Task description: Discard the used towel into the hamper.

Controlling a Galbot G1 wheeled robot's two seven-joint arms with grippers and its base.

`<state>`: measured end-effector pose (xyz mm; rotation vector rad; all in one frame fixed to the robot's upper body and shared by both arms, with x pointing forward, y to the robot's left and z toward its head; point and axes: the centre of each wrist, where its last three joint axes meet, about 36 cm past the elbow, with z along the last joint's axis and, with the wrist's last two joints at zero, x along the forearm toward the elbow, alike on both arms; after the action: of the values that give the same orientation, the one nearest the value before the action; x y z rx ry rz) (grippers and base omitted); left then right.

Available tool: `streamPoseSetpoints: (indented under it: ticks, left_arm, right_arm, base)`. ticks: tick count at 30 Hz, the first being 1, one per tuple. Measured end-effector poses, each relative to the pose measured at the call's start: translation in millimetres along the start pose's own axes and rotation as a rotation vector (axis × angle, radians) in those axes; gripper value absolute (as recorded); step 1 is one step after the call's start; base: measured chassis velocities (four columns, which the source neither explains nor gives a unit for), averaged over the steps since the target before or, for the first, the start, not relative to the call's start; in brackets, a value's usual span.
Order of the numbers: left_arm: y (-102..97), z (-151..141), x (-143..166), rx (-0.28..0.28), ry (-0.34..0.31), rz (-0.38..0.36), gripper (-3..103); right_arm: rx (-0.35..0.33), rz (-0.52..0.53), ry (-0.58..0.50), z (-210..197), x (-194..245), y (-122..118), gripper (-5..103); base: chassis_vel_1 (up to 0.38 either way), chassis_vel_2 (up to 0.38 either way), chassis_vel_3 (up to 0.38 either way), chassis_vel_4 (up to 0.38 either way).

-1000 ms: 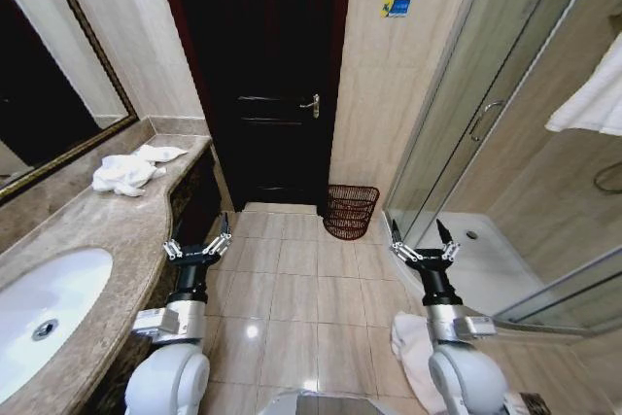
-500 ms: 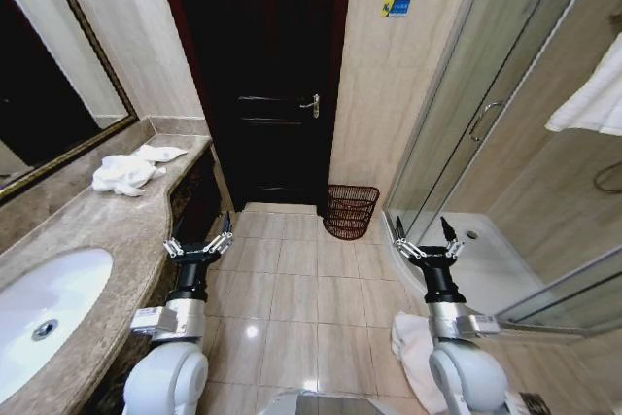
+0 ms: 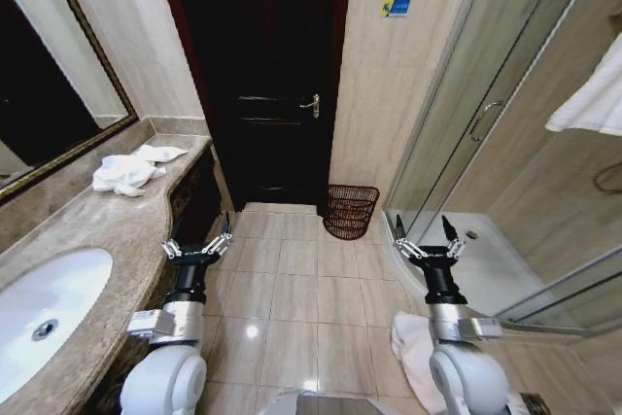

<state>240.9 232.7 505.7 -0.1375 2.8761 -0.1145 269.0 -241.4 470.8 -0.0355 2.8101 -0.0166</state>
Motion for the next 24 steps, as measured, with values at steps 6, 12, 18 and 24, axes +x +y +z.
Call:
streamPoseSetpoints:
  ticks: [6,12,18,24]
  left_arm:
    - [0.1,0.6,0.8,-0.006,0.001,0.026,99]
    - [0.7,2.1,1.3,-0.018,0.008,0.020,99]
    - [0.9,2.5,0.8,-0.018,0.008,0.010,99]
    - [0.9,4.8,0.0,-0.014,0.011,-0.004,99]
  right_arm:
    - [-0.008,0.007,0.008,0.6,0.9,0.3,100]
    - [-0.013,0.005,0.010,-1.7,3.0,1.0,100]
    - [-0.014,0.001,0.011,-2.2,4.1,1.2,100]
    - [-0.016,-0.004,0.009,-0.4,4.3,1.4,100]
  base:
    - [0.000,0.000,0.000,0.000]
    - [-0.024,0.015,0.021,-0.019]
    - [-0.126,0.113,0.124,-0.132]
    - [-0.206,0.213,0.206,-0.213]
